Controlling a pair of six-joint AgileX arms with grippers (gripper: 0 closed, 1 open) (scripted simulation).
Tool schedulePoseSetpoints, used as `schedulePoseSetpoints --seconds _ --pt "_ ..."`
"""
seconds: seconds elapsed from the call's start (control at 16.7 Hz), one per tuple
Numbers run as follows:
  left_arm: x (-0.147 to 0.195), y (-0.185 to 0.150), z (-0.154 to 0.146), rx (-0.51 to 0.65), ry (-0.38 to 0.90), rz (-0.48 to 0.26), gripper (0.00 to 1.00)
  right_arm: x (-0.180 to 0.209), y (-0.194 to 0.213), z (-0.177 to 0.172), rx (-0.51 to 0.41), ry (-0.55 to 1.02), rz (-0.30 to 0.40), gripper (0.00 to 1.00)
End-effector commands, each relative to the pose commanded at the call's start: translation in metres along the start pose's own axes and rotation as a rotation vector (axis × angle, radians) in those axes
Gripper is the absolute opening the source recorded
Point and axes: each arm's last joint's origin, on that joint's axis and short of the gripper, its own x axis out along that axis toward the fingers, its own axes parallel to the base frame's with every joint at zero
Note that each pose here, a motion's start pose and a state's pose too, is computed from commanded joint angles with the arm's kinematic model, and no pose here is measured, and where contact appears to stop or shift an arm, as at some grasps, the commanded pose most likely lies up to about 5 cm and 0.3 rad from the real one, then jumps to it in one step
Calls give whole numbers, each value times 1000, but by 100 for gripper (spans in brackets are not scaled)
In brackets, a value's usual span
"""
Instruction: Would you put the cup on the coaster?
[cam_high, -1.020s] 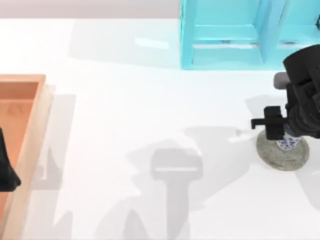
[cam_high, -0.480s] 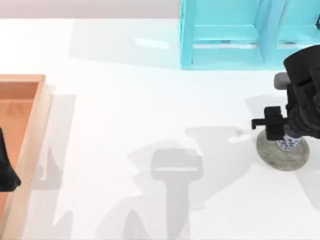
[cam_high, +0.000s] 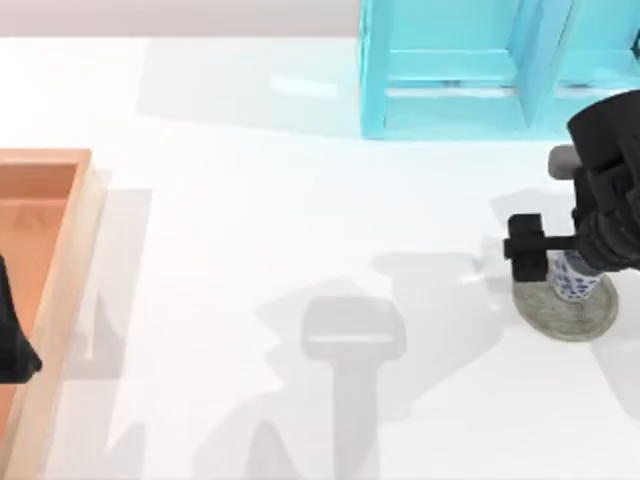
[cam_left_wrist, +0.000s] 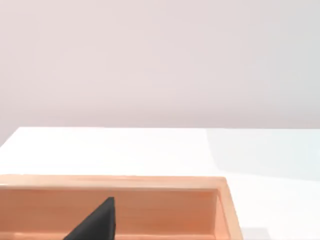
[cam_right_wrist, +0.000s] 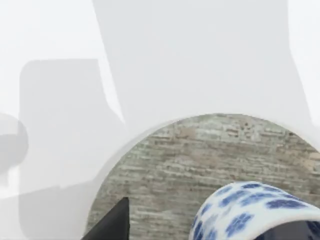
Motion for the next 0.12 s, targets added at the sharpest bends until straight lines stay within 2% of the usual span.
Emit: schedulePoseSetpoints --seconds 0.12 --pt "0 0 0 0 0 0 100 0 0 0 0 0 0 100"
